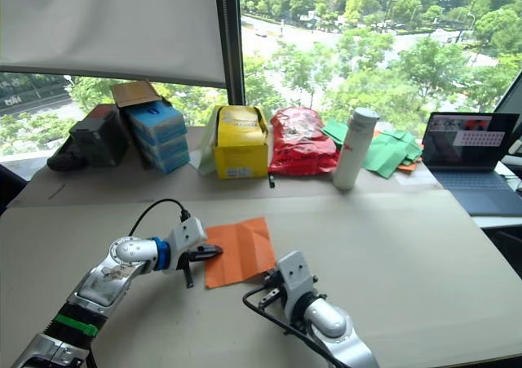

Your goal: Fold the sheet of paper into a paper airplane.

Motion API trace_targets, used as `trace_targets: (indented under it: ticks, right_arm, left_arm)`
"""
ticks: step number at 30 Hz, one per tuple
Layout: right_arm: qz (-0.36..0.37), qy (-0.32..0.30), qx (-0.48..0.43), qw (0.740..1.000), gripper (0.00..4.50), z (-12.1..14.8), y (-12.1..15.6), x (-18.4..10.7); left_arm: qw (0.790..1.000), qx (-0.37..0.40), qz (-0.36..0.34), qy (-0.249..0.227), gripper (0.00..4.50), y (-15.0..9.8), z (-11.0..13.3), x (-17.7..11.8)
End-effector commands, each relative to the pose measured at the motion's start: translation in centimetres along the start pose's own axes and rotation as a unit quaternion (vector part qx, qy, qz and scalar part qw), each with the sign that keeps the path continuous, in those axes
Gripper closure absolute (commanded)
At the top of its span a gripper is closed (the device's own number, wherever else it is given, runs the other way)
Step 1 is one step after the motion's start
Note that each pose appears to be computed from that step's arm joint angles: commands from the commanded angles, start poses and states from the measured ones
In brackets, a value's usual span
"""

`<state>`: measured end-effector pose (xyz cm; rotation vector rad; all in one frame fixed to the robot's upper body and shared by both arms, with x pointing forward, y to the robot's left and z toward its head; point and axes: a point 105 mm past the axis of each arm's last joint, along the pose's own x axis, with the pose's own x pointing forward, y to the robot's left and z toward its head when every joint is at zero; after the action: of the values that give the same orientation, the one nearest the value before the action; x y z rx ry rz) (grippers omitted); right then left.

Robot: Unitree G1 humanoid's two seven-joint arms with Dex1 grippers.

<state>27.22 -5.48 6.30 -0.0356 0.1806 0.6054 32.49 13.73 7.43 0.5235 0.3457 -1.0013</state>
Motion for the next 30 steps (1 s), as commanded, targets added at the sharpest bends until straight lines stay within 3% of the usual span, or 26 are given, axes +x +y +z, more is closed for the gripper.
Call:
trace_targets:
  ticks: [1, 4, 10, 13, 18, 26, 30]
  right_arm:
    - [0.0, -0.056, 0.012, 0.998, 4.47, 2.2, -0.4, 0.9]
    - [0.024, -0.076, 0.006, 0.997, 4.47, 3.1, -0.3, 1.7]
    - [0.144, -0.103, -0.024, 0.984, 4.47, 5.2, 3.0, 3.0]
    - [0.199, -0.083, -0.042, 0.976, 4.47, 4.9, 4.8, 4.1]
    - [0.222, 0.002, -0.078, 0.972, 4.47, 1.8, 5.3, 5.7]
    - [0.236, 0.033, -0.078, 0.968, 4.47, 0.8, 5.3, 6.2]
    - [0.247, 0.04, -0.087, 0.964, 4.47, 0.7, 5.5, 6.2]
  left_arm:
    - [0.999, -0.016, -0.015, 0.048, 4.5, -0.8, -2.5, 0.4]
    - [0.999, -0.015, -0.014, 0.048, 4.5, -0.7, -2.4, 0.4]
    - [0.999, -0.017, -0.01, 0.05, 4.5, -0.5, -2.5, 0.2]
    - [0.999, -0.021, -0.003, 0.05, 4.5, -0.3, -2.6, 0.1]
    - [0.998, -0.043, 0.034, 0.04, 4.5, 0.6, -2.5, -1.1]
    - [0.991, -0.092, 0.102, -0.004, 4.5, 2.8, -0.7, -6.3]
    - [0.985, -0.117, 0.092, -0.082, 4.5, 2.9, 2.7, -6.9]
